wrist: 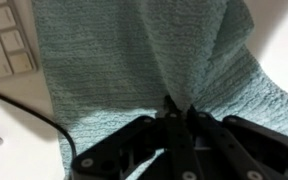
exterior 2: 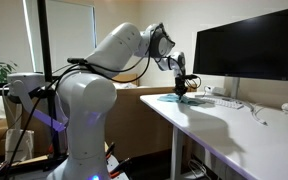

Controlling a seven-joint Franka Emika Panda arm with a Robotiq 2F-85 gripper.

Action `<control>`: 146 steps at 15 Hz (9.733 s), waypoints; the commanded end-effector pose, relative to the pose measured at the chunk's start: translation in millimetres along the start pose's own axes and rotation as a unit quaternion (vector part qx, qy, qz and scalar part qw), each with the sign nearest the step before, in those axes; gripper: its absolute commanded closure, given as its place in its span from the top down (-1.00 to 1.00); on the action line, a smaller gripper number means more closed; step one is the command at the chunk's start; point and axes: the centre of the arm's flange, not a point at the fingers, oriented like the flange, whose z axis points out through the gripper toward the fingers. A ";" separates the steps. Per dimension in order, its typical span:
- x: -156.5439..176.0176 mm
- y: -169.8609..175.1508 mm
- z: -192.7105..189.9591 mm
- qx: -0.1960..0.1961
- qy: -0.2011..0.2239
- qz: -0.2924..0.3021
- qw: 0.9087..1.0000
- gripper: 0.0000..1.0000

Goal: Slide the towel across the table.

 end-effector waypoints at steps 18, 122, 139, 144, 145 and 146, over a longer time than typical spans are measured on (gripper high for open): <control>-249.0 14.2 44.1 0.094 -0.002 0.202 0.975 -0.82; -506.7 33.0 100.5 0.218 -0.029 -0.069 0.973 -0.83; -351.9 36.7 79.5 0.216 -0.030 -0.294 0.930 -0.83; -303.3 34.5 73.2 0.212 -0.026 -0.363 0.907 -0.83; -292.7 33.4 71.4 0.212 -0.025 -0.373 0.903 -0.83; -281.8 32.0 69.8 0.211 -0.025 -0.384 0.899 -0.83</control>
